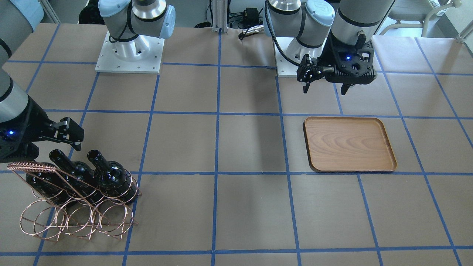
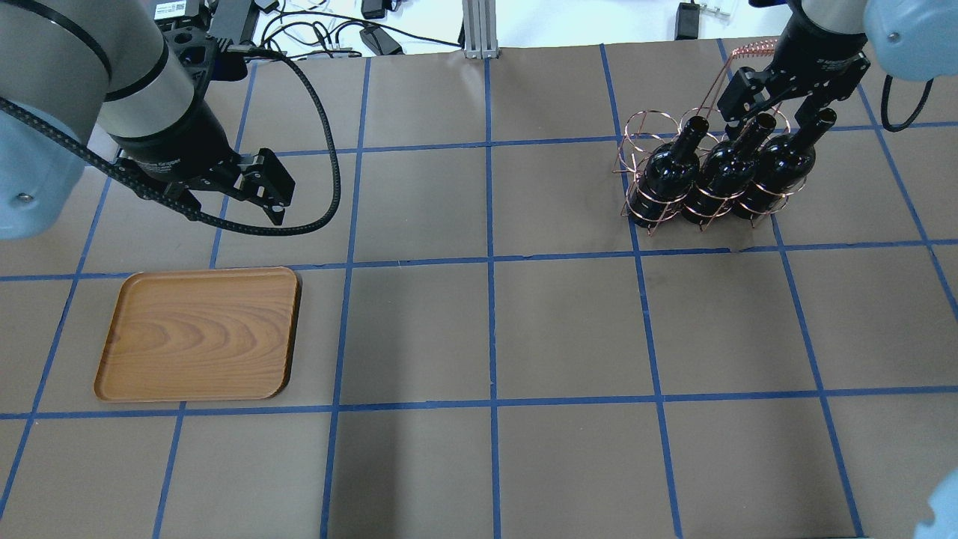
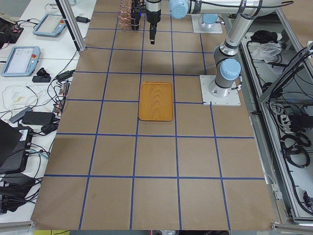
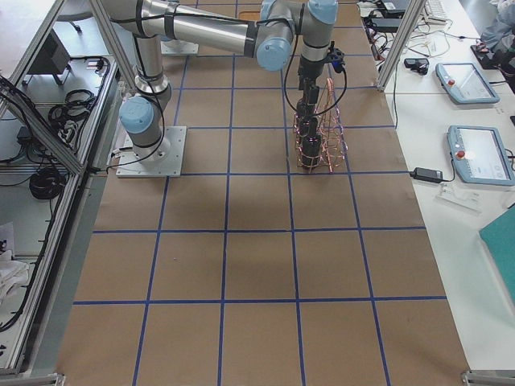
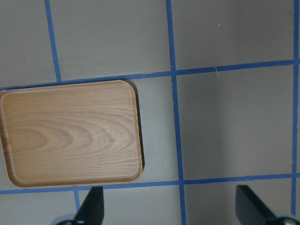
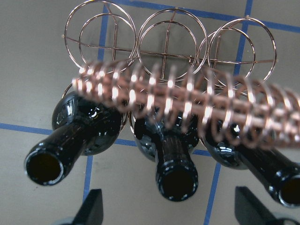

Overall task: Take wine from basket and place on tray
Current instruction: 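Grasp the neck of the front dark wine bottle with the right gripper and lift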

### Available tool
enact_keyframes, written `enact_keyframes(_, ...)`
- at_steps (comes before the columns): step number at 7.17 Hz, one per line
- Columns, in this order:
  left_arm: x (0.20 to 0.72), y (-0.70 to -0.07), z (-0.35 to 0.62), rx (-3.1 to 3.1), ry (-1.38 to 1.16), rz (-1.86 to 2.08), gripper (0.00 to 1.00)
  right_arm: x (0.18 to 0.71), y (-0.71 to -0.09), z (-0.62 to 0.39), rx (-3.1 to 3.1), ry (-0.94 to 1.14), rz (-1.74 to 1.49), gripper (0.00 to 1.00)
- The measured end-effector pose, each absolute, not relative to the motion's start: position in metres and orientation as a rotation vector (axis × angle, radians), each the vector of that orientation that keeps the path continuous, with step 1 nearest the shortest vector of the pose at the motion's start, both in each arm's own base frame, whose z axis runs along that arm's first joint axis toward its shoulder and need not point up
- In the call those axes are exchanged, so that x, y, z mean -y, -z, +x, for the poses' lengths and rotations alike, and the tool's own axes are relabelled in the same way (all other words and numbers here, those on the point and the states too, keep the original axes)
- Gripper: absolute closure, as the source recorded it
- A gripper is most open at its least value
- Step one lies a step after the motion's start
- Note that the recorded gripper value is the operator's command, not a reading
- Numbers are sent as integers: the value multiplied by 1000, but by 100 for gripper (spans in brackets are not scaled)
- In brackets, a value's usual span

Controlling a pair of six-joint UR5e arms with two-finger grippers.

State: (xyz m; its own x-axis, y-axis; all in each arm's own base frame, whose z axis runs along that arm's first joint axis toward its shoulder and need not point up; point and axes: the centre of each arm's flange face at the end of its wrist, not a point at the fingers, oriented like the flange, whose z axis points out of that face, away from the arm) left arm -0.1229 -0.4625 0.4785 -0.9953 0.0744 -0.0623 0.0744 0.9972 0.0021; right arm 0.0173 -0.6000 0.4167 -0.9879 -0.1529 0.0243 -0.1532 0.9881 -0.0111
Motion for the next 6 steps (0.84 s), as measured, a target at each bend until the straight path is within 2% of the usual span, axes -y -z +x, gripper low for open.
enact_keyframes(1,462,-478,-123,-3073,-2,115,0,605,-410,16,3106,-33,239,28)
enact_keyframes(3,462,-477,-123,-3071,-5,116,0,612,-402,14,3103,-36,236,49)
enact_keyframes(4,463,-477,-123,-3072,-5,115,0,614,-400,14,3104,-36,226,62)
enact_keyframes(6,462,-477,-123,-3071,-7,115,0,617,-398,13,3107,-33,208,66)
